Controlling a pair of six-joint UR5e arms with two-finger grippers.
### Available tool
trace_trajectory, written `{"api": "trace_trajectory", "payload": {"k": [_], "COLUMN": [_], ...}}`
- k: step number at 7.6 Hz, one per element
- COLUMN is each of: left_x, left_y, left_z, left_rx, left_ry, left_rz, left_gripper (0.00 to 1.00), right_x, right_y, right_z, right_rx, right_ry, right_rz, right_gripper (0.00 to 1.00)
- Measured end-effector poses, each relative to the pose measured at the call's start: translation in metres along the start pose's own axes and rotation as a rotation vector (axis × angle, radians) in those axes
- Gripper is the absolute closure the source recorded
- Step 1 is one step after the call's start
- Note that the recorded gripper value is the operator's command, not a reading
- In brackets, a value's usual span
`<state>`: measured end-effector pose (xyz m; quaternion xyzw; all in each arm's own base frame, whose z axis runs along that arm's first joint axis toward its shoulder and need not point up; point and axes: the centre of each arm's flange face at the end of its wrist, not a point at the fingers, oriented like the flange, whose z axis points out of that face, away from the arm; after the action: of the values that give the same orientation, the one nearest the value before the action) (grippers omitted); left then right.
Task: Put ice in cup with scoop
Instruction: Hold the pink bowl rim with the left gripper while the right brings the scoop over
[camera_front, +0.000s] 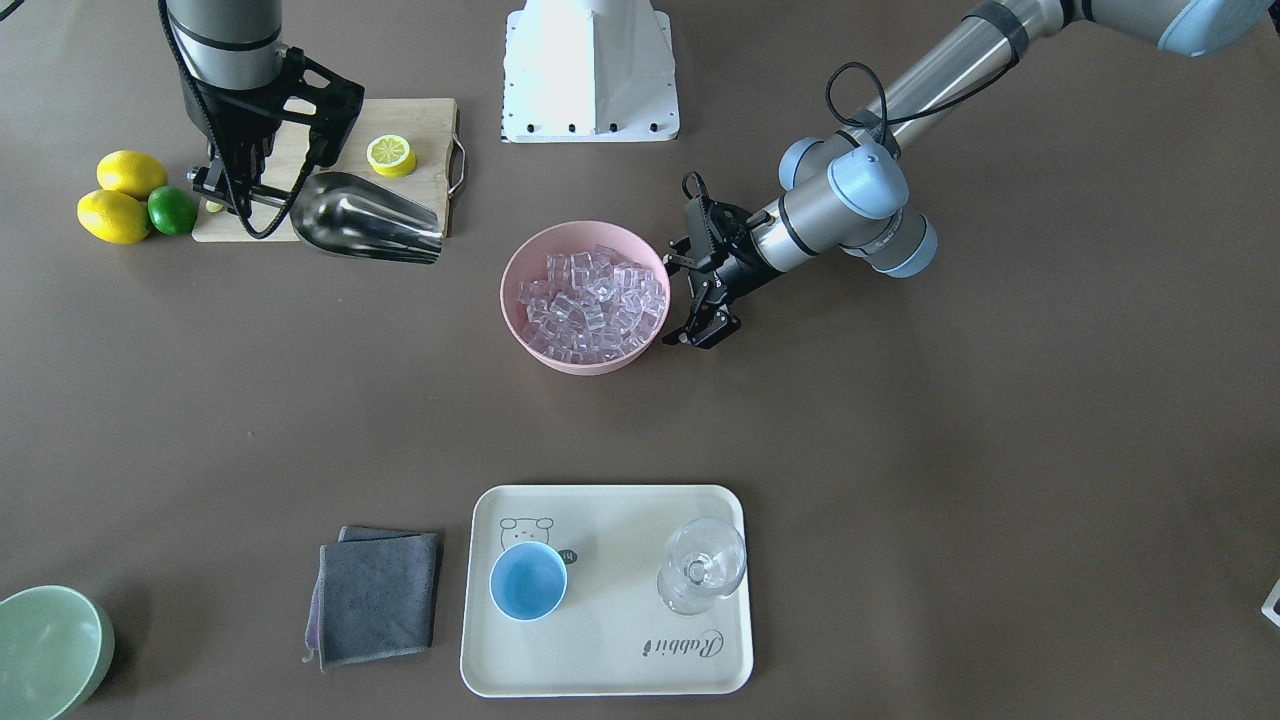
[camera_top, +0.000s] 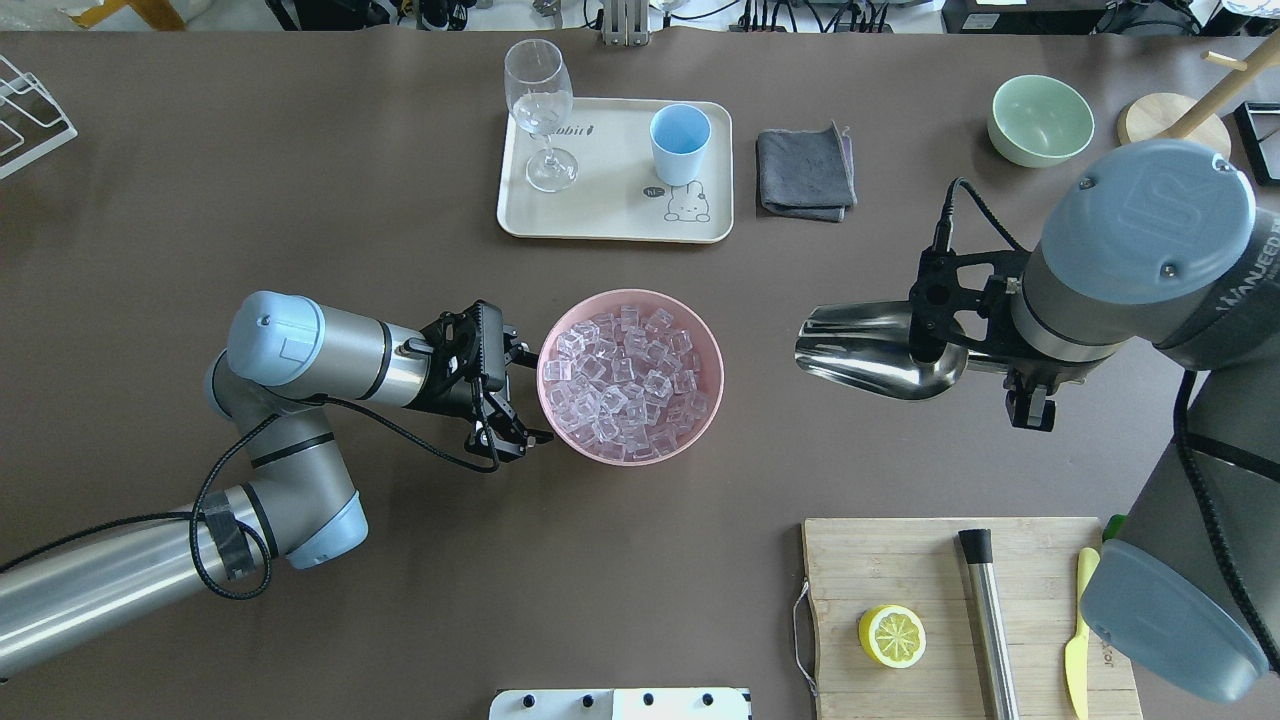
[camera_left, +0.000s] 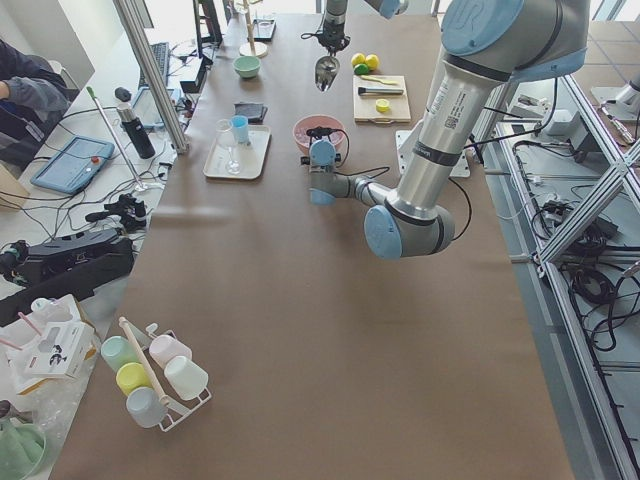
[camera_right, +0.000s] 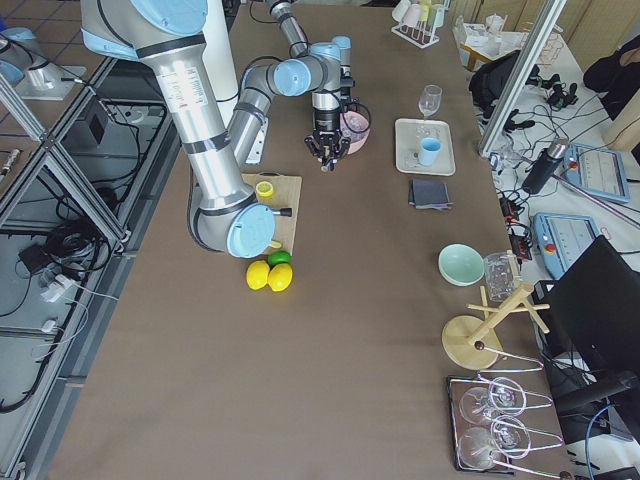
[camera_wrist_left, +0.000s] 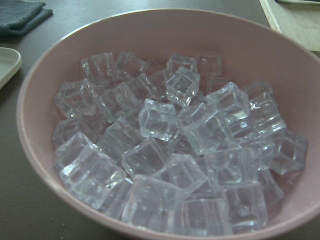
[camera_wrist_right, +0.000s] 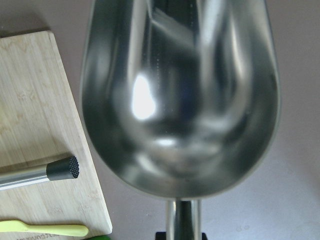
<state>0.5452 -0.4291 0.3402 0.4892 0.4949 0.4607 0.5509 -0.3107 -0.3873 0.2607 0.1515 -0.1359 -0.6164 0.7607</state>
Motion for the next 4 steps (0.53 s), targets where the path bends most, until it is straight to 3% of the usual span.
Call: {"api": "trace_trajectory", "payload": {"k": [4], "left_x": [0.002], "left_y": [-0.002], "left_z": [0.003], "left_rx": [0.002], "left_ry": [-0.01], "left_rz": [0.001], "left_gripper": [0.02], "right_x": [0.023], "right_y": [-0.057], "right_z": [-0.014], "right_rx": [-0.084], "right_ry": [-0.016], "right_rz": [-0.098], "right_gripper": [1.0]}}
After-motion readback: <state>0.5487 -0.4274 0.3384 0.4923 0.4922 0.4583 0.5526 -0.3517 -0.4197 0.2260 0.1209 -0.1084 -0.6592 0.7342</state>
